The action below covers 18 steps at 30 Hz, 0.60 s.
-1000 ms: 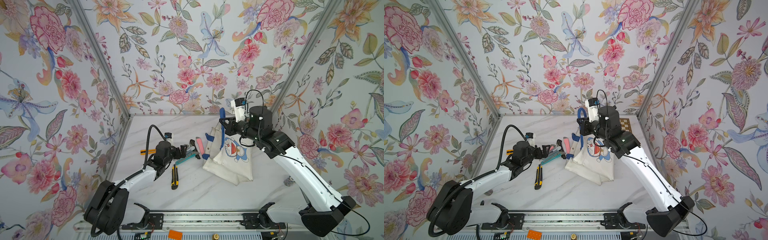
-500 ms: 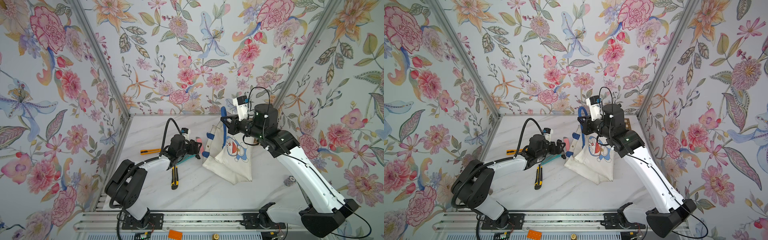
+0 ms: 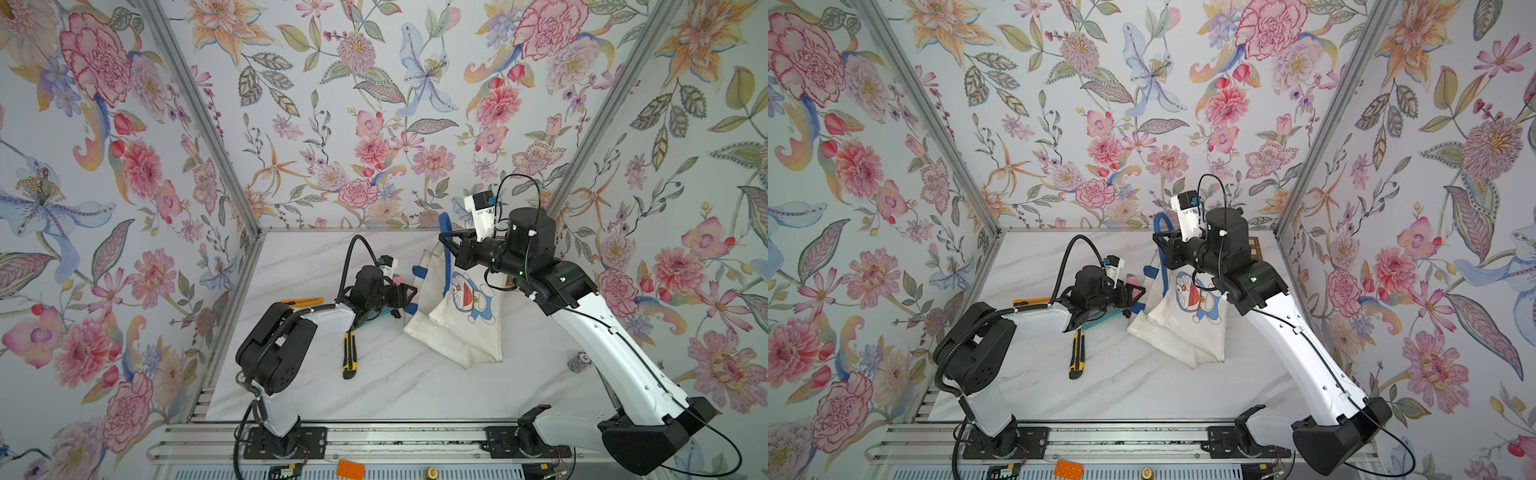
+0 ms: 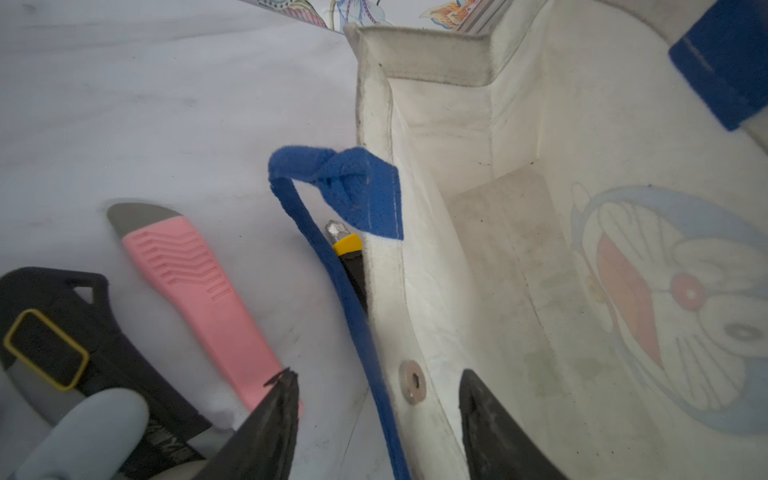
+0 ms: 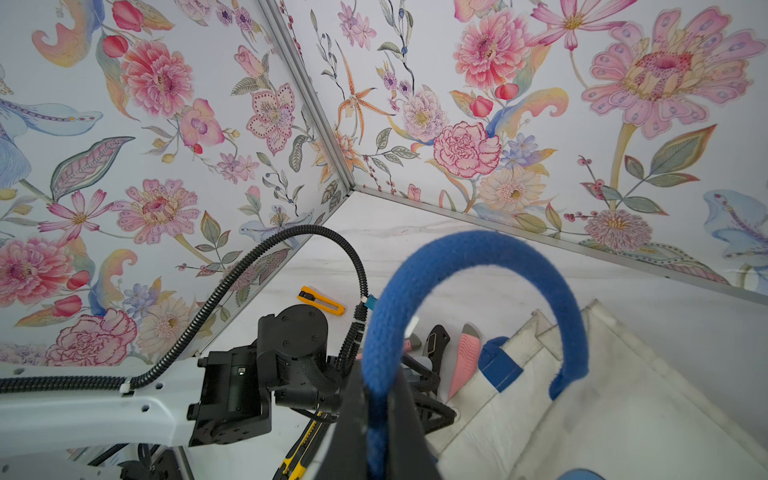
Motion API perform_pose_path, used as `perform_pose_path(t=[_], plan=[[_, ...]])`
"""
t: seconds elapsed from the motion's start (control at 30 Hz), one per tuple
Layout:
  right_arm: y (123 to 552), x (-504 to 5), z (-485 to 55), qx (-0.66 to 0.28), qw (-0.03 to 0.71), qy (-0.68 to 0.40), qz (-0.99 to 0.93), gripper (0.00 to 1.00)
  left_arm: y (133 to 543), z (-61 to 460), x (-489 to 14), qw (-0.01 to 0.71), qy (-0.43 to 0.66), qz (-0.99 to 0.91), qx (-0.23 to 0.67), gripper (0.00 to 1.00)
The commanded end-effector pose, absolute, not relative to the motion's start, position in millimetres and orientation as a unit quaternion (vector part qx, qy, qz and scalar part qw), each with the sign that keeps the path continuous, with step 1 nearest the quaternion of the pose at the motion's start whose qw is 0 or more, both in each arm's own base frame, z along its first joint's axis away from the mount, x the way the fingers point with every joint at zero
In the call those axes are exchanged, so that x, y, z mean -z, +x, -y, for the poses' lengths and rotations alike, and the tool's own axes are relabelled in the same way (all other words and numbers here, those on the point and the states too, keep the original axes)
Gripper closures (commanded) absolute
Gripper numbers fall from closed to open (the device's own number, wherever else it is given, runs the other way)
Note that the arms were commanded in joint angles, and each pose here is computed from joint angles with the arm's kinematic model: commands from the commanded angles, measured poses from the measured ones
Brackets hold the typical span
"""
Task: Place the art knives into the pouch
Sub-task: Open the pouch at the center of the board.
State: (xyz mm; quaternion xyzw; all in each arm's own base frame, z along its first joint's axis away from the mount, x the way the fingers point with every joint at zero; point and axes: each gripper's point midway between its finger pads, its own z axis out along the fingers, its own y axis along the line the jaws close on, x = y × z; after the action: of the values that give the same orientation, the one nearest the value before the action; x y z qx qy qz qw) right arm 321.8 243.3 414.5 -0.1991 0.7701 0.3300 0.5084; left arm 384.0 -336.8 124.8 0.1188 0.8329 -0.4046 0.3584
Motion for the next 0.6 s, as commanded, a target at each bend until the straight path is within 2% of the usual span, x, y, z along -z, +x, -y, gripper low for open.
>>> perform_pose_path(t=[0.0,0.13,0.2,0.23,0.57], plan=[[318.7,-434.8,-242.0,-0.345,0.539,-0.208,-0.740,1.00,386.0,362.5,-132.5,0.348,0.136,-0.822,0.429,0.52],[317.9,-438.3,-238.1,-0.346,0.544,-0.205,-0.736,1.00,389.0,374.9,-123.6,0.330,0.137,-0.825,0.438,0.78],[318.0,-438.1,-235.1,-0.344,0.546,-0.201,-0.737,1.00,389.0,378.0,-121.1,0.323,0.134,-0.826,0.443,0.97],[318.0,-437.4,-232.8,-0.342,0.547,-0.198,-0.738,1.00,389.6,378.3,-119.8,0.321,0.132,-0.826,0.443,1.00],[329.6,-423.6,-198.7,-0.312,0.560,-0.135,-0.756,1.00,389.5,367.5,-150.4,0.363,0.137,-0.818,0.425,1.00]])
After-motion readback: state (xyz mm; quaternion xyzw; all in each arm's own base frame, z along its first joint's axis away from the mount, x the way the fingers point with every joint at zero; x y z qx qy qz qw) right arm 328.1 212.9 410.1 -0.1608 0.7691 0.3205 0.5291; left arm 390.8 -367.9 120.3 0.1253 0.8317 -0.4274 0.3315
